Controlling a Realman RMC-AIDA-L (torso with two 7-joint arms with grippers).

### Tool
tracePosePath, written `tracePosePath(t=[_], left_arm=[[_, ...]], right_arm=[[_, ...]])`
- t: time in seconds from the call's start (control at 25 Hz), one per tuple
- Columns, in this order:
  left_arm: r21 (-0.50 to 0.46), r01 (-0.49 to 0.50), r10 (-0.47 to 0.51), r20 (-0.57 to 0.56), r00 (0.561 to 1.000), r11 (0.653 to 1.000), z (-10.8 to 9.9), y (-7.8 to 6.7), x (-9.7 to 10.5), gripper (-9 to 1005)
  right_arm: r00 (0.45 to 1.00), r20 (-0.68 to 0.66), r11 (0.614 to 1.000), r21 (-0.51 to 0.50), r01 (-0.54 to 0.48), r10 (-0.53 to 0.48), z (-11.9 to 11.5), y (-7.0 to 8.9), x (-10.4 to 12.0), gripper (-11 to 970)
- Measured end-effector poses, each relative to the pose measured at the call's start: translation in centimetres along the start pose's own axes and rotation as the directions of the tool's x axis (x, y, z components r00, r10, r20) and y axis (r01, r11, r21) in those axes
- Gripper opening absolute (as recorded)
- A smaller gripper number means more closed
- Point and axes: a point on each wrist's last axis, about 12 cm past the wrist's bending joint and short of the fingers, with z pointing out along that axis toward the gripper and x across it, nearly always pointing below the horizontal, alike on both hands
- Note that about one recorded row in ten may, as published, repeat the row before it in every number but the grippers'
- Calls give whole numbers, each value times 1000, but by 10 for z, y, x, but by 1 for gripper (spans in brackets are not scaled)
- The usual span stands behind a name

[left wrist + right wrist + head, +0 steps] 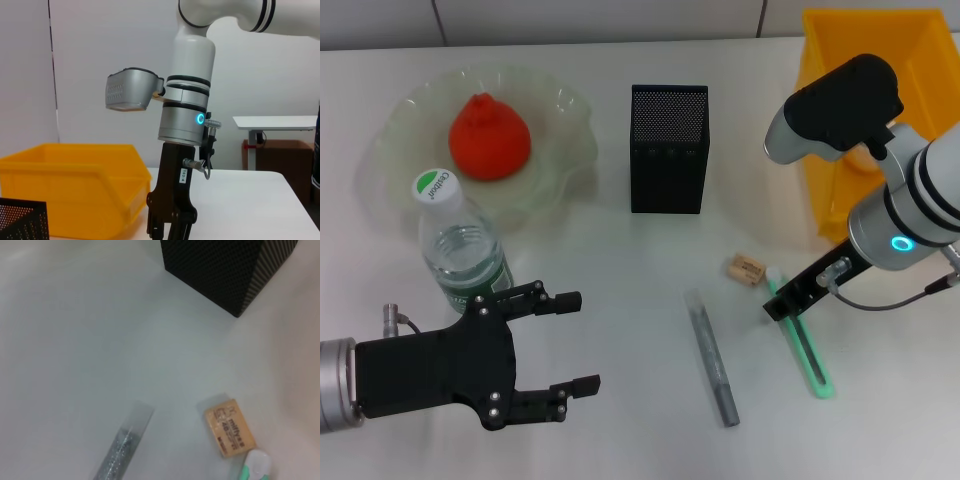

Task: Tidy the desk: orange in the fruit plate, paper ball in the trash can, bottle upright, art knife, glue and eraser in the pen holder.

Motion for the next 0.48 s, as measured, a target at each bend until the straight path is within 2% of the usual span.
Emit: tracePosePath(t=[0.24, 0.48], left_arm=[[-3, 2, -2, -2, 1000, 1000, 0, 0, 1, 788], [-5, 4, -4, -2, 1000, 1000, -1, -1, 1, 788]], right_arm=[[1000, -10, 1000, -2, -5, 5, 2, -1, 1, 420], [1000, -25, 1000, -5, -11, 11, 6, -2, 3, 291]])
